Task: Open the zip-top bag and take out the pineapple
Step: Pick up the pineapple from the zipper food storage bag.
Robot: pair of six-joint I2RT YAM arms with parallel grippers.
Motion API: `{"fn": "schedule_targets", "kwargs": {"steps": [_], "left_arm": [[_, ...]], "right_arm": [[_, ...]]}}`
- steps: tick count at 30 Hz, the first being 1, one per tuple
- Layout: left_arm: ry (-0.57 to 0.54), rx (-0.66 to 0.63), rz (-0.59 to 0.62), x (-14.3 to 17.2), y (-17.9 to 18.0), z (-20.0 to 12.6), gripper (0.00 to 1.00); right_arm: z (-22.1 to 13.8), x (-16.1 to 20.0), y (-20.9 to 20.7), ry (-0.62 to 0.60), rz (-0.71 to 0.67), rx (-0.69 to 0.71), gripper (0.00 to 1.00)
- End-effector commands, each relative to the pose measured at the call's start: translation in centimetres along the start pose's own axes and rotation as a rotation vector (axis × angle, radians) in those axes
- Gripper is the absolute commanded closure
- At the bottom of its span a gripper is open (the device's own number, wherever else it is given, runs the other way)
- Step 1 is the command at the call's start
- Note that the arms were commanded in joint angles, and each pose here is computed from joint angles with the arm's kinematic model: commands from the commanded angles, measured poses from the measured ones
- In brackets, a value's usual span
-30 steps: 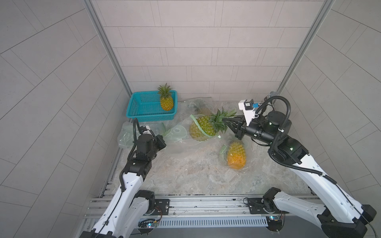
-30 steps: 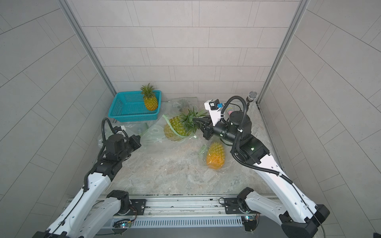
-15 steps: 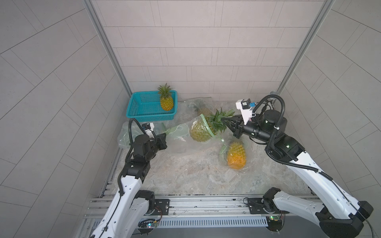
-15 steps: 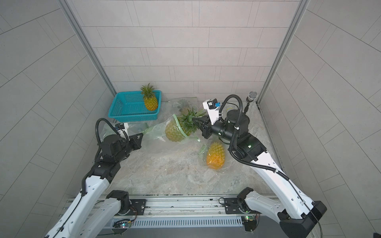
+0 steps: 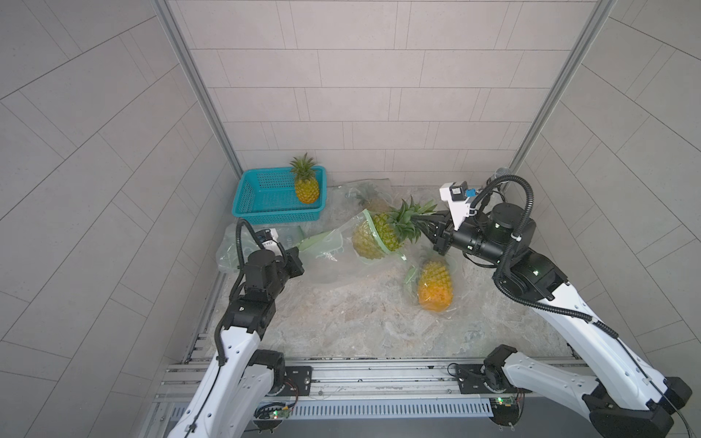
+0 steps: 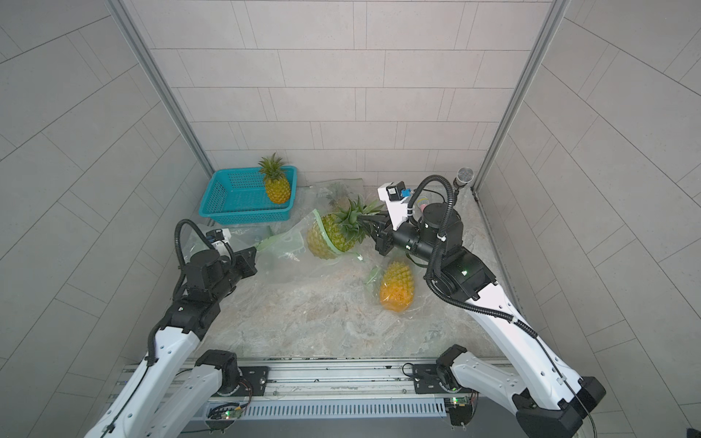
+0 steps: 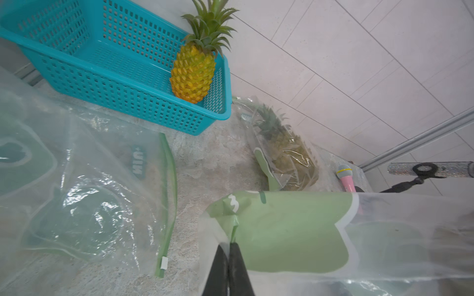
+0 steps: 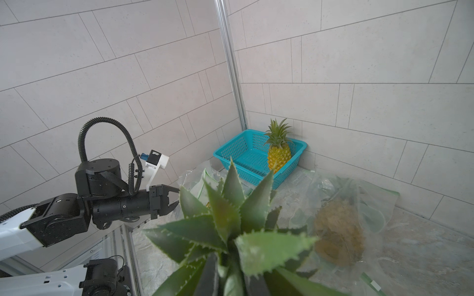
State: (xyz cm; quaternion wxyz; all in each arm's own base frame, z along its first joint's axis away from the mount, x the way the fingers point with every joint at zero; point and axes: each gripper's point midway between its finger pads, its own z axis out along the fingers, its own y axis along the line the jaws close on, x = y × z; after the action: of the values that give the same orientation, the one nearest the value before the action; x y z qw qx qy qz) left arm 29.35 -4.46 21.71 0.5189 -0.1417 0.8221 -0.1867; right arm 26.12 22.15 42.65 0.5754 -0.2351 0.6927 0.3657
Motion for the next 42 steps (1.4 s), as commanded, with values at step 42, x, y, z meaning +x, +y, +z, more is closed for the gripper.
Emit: {"fn": "schedule_targets", "kwargs": {"steps": [42], "left_arm": [[0.017, -0.253, -0.014, 0.2, 4.4, -0.3, 1.0]], "right_arm": [[-6.4, -7.3, 4.2, -0.298, -0.142, -0.084, 1.0]]}}
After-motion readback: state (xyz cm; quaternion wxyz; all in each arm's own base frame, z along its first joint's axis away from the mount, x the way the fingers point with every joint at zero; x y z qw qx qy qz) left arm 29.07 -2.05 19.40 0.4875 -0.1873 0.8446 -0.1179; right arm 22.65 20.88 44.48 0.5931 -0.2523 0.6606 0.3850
